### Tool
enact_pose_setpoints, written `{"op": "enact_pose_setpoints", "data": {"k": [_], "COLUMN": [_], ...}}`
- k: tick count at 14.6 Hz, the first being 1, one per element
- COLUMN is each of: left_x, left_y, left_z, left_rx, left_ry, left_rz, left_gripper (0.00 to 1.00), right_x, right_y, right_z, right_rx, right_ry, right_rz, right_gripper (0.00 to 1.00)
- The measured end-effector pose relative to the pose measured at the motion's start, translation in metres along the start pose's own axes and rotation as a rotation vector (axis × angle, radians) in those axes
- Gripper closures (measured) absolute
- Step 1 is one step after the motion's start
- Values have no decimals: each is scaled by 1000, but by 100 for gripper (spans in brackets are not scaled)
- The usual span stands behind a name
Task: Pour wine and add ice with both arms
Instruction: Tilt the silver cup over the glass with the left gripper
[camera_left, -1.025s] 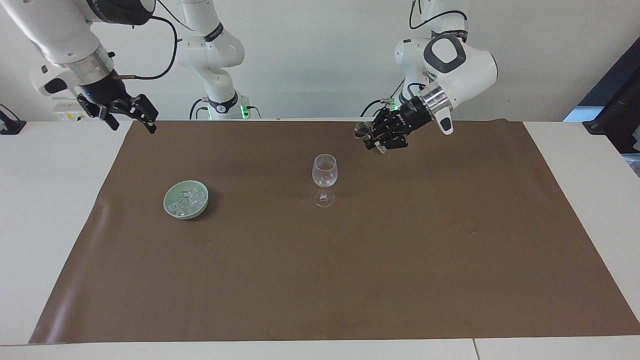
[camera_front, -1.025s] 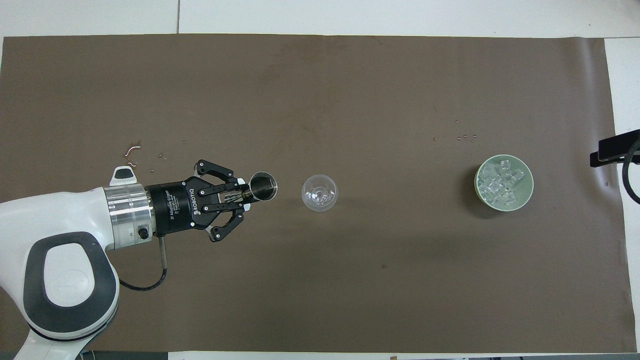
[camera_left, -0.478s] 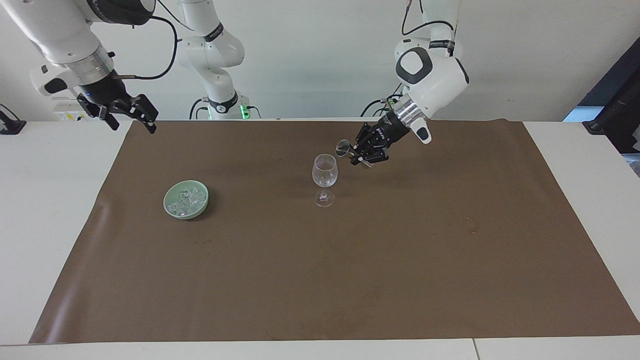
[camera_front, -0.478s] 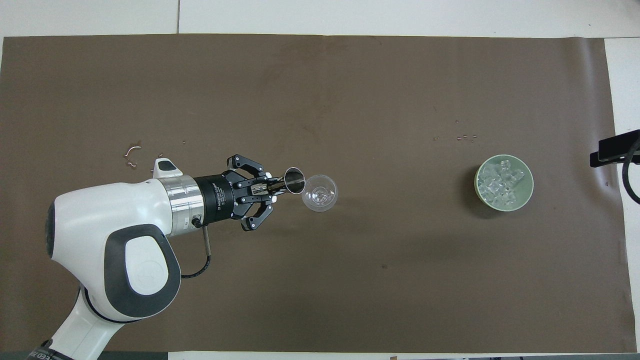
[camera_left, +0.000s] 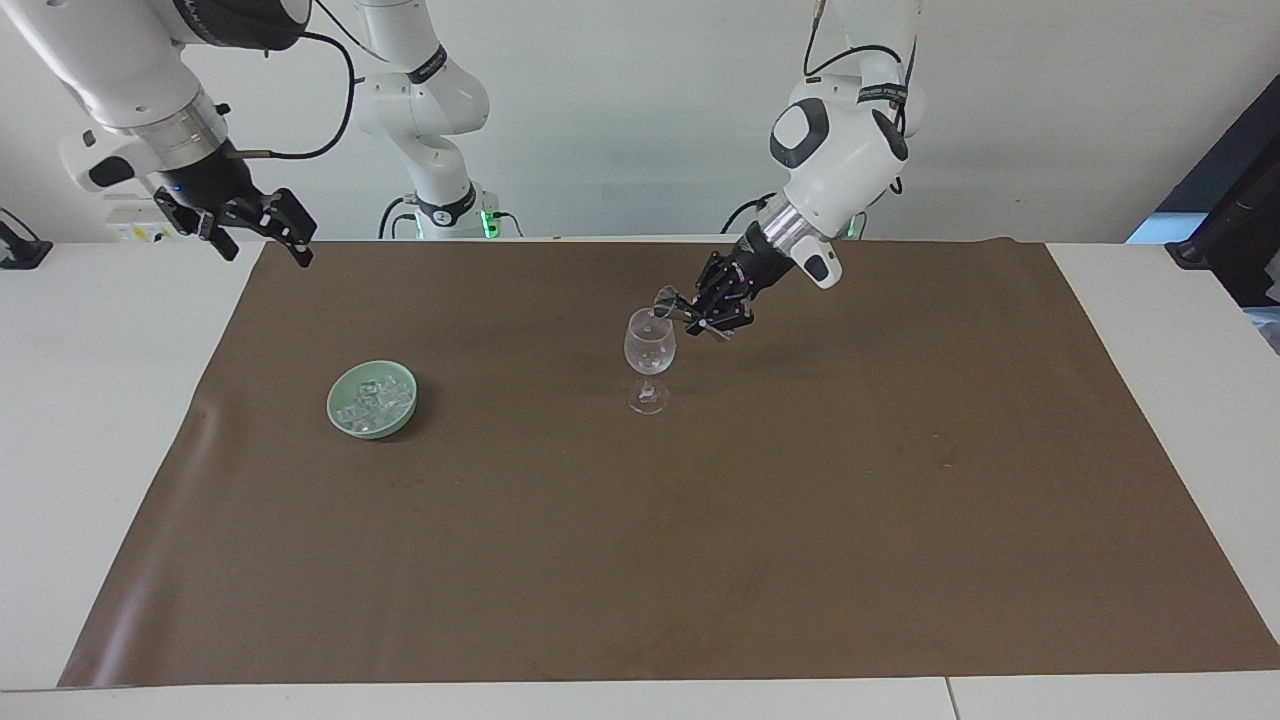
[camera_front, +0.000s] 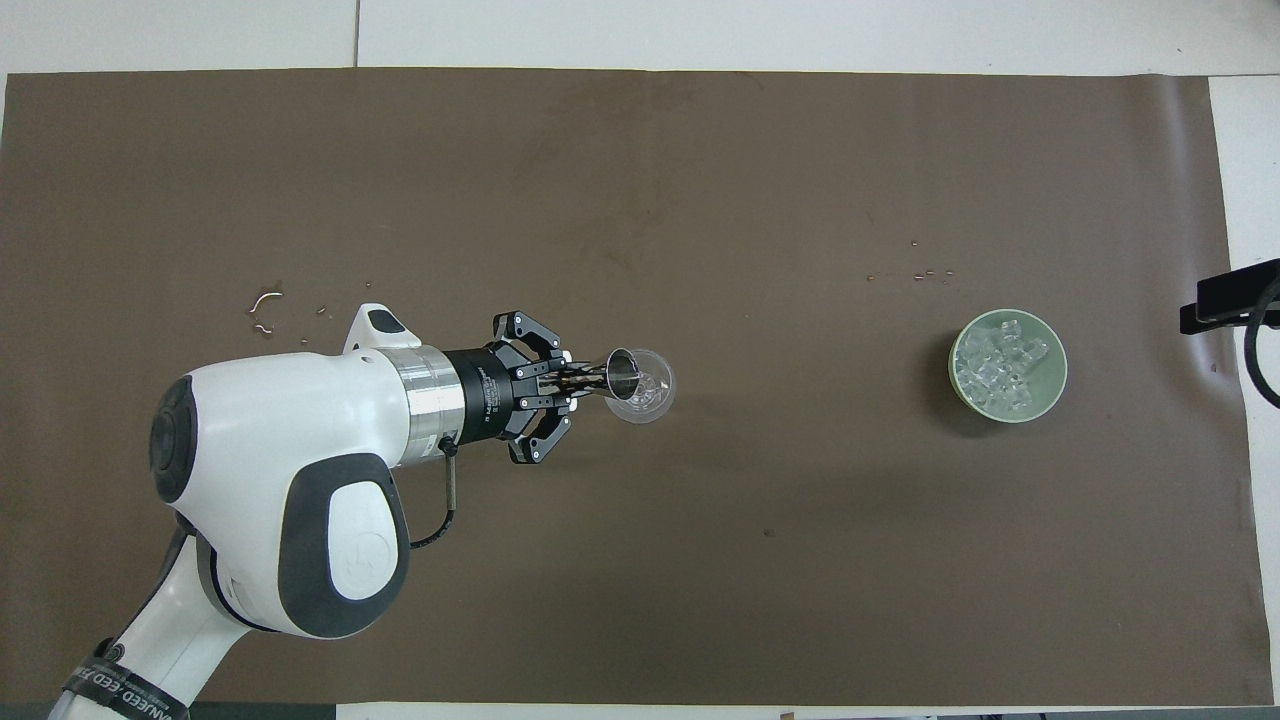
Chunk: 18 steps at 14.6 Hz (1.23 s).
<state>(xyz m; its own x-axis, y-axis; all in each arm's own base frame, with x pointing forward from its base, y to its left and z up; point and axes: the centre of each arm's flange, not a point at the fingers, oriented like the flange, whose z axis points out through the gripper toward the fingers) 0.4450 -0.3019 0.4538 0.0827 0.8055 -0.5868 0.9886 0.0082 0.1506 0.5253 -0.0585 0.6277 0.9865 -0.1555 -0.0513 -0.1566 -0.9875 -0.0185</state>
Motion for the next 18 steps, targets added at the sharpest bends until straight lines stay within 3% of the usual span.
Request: {"op": "enact_pose_setpoints", "data": {"k": [14, 18], "left_x": [-43, -54], "left_y": [-11, -18], "left_z": [9, 12], "left_rx": [-11, -29], "left_ry": [340, 397], "left_rz": [236, 298], "left_gripper": [78, 78], "right_x": [0, 0], "right_y": [0, 0], "right_z": [0, 0], "right_rx": [0, 0], "right_ry": [0, 0], "right_rz": [0, 0], "right_gripper": [0, 0]}}
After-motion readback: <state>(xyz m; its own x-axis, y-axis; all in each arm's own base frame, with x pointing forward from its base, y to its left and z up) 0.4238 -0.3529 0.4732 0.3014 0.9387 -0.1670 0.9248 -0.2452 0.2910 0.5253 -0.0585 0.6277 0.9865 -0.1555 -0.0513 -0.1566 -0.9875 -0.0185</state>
